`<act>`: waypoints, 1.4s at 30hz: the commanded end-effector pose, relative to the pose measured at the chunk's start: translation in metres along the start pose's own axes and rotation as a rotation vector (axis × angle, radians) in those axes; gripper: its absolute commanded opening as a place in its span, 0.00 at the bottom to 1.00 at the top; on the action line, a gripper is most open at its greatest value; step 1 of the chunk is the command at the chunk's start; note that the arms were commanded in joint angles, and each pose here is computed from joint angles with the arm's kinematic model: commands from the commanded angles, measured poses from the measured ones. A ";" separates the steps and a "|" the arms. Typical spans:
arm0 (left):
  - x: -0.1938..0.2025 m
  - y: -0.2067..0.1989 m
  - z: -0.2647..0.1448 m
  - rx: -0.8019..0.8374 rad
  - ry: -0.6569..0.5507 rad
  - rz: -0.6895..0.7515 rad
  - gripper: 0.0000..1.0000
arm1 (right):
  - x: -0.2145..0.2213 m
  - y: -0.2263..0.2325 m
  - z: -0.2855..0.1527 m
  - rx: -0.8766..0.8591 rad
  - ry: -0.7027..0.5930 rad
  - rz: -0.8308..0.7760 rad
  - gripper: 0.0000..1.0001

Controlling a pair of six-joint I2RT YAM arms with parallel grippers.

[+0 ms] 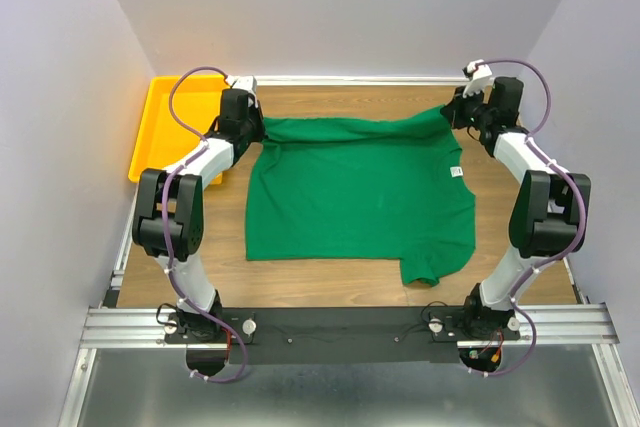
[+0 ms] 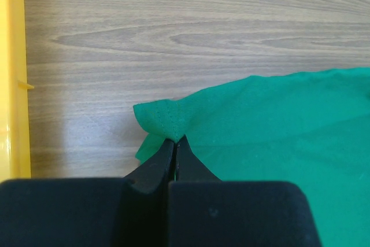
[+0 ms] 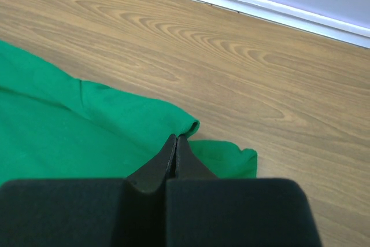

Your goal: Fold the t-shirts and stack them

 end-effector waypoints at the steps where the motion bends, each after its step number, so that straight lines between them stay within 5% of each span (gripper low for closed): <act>1: -0.012 0.015 -0.010 -0.077 -0.047 0.013 0.00 | -0.002 -0.010 -0.010 0.061 0.004 -0.006 0.01; 42: -0.025 0.014 0.019 -0.007 0.002 0.177 0.00 | -0.004 -0.025 -0.002 0.051 -0.004 0.014 0.01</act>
Point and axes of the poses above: each gripper's point midway between its finger pads, its own z axis out along the fingers, its own y axis along the line the jaws close on, x = y × z, the point moved 6 cm from there along -z, back along the fingers
